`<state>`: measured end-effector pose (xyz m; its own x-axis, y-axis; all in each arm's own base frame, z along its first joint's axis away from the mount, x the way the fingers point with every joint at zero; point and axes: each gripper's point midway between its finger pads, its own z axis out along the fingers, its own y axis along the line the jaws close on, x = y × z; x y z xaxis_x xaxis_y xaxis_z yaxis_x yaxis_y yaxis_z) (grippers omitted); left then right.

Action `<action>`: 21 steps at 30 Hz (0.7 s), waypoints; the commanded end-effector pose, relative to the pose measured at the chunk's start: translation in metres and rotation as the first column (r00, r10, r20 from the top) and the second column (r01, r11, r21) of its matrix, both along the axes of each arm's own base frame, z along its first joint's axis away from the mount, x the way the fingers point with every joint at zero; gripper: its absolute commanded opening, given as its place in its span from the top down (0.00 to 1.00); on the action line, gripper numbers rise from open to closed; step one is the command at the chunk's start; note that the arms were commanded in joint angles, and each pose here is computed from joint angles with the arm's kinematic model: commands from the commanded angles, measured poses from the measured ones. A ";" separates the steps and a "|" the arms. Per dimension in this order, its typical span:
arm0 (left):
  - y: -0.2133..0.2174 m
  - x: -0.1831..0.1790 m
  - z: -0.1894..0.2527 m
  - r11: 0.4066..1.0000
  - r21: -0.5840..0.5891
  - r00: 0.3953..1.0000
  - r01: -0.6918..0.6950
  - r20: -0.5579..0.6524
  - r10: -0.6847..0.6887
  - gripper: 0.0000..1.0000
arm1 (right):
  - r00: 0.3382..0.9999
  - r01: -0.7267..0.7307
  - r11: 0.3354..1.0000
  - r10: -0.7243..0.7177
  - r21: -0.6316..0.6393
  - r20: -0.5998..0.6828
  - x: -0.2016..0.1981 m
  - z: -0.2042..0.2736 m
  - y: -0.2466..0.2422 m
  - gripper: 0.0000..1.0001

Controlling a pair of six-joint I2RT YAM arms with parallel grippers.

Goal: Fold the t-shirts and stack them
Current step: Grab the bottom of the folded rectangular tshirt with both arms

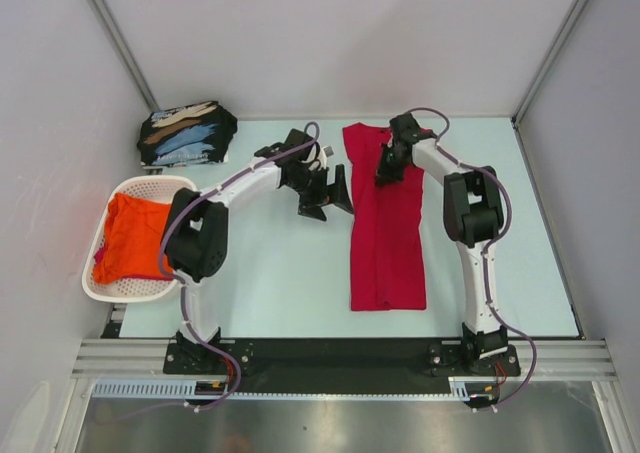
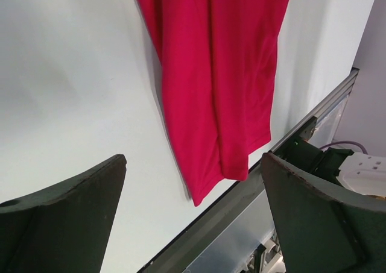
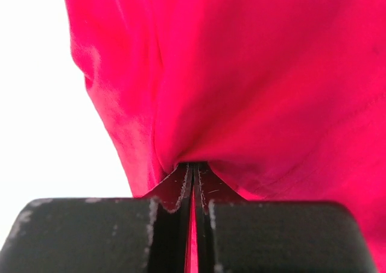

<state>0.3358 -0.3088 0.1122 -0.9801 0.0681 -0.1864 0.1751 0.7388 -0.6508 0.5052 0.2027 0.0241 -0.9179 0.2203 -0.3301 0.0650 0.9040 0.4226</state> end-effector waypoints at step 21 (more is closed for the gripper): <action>0.013 -0.104 -0.052 0.991 -0.133 0.986 -0.010 -0.167 -0.013 0.00 | 0.926 0.346 0.914 -0.296 0.212 -0.235 -0.305 0.082 -0.118 0.20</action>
